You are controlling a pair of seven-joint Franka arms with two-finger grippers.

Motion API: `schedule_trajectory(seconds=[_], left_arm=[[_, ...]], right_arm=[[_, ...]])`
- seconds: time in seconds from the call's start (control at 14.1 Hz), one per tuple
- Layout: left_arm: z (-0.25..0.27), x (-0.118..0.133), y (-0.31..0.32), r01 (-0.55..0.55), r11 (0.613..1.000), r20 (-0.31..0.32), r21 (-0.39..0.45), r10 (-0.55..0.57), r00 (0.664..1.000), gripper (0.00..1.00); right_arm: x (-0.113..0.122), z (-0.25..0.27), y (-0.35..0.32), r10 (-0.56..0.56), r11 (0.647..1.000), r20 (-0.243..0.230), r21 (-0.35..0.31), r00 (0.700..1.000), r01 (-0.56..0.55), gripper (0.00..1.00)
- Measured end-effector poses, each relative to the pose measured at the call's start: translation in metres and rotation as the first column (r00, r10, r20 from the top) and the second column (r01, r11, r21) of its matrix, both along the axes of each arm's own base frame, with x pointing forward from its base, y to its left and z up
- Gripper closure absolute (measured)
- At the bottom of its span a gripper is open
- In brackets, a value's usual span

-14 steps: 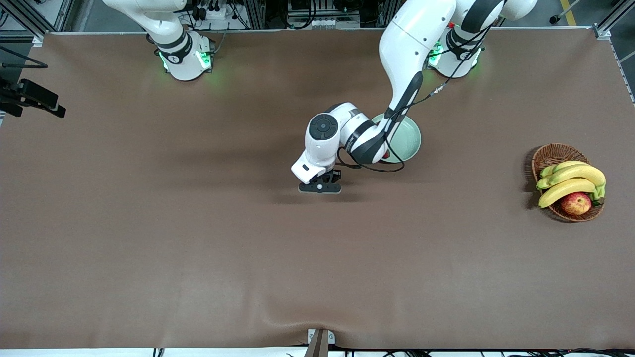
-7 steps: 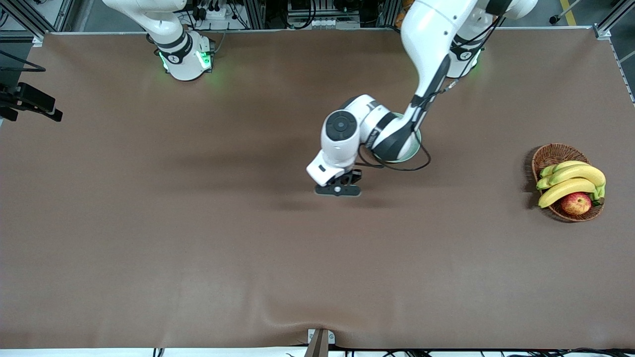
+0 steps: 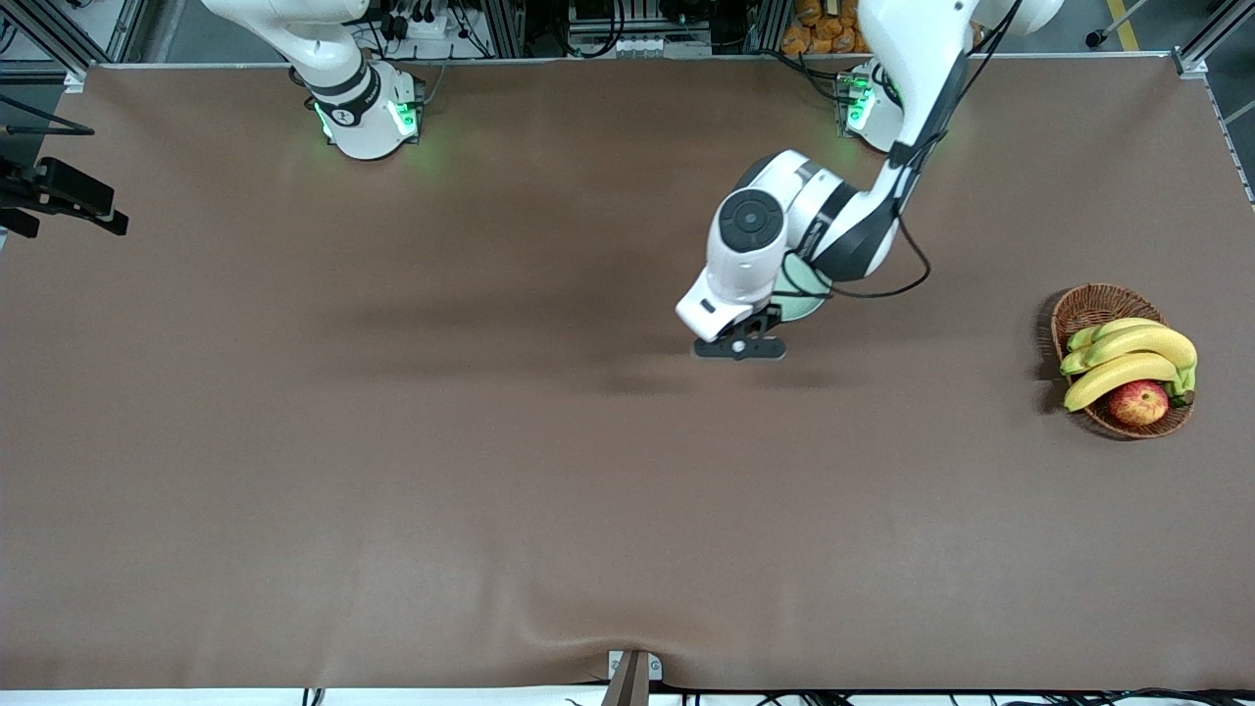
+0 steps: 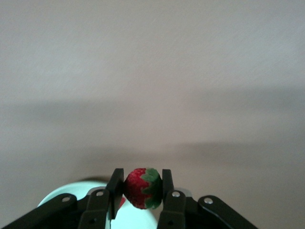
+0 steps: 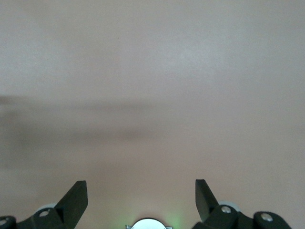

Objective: Collect all strawberries into plate
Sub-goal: 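Place the last strawberry on the plate with the left gripper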

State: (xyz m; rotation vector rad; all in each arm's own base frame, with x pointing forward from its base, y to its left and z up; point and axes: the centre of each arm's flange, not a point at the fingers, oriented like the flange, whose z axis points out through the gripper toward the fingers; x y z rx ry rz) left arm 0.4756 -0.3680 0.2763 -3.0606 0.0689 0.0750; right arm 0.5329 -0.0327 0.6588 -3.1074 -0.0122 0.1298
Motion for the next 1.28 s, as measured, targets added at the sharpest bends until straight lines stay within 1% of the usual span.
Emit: schedule_trajectory(seconds=[0.14, 0.36, 0.64, 0.78, 1.0, 1.07, 1.21, 1.28], left_arm=[[-0.007, -0.019, 0.019, 0.011, 1.0, -0.005, 0.021, -0.011, 1.0, 0.63], [-0.017, -0.038, 0.053, 0.022, 0.999, 0.003, 0.04, -0.022, 1.0, 0.63], [-0.04, -0.066, 0.076, 0.032, 0.999, 0.002, 0.036, -0.032, 0.999, 0.63], [-0.051, -0.076, 0.082, 0.036, 0.999, -0.005, 0.036, -0.036, 0.999, 0.63], [-0.057, -0.081, 0.085, 0.037, 0.998, -0.014, 0.041, -0.036, 0.999, 0.63], [-0.057, -0.082, 0.085, 0.037, 0.998, -0.015, 0.042, -0.037, 0.999, 0.59], [-0.057, -0.082, 0.085, 0.038, 0.998, -0.014, 0.041, -0.037, 0.999, 0.39], [-0.057, -0.081, 0.085, 0.037, 0.999, -0.011, 0.038, -0.037, 0.999, 0.28]], right_arm=[[-0.001, 0.0, 0.0, 0.001, 1.0, -0.002, 0.0, 1.0, -0.001, 0.0], [-0.001, 0.001, 0.001, 0.005, 1.0, 0.0, 0.0, 1.0, -0.005, 0.0], [-0.001, 0.002, 0.002, 0.016, 1.0, 0.004, 0.001, 1.0, -0.016, 0.0], [-0.001, 0.003, 0.002, 0.017, 1.0, 0.006, 0.001, 1.0, -0.017, 0.0], [-0.002, 0.003, 0.001, 0.015, 1.0, 0.007, 0.001, 1.0, -0.015, 0.0], [-0.002, 0.004, 0.0, 0.014, 1.0, 0.006, 0.001, 1.0, -0.014, 0.0], [-0.003, 0.004, -0.001, 0.012, 1.0, 0.006, 0.0, 1.0, -0.012, 0.0], [-0.003, 0.004, -0.002, 0.01, 1.0, 0.006, 0.0, 1.0, -0.01, 0.0]])
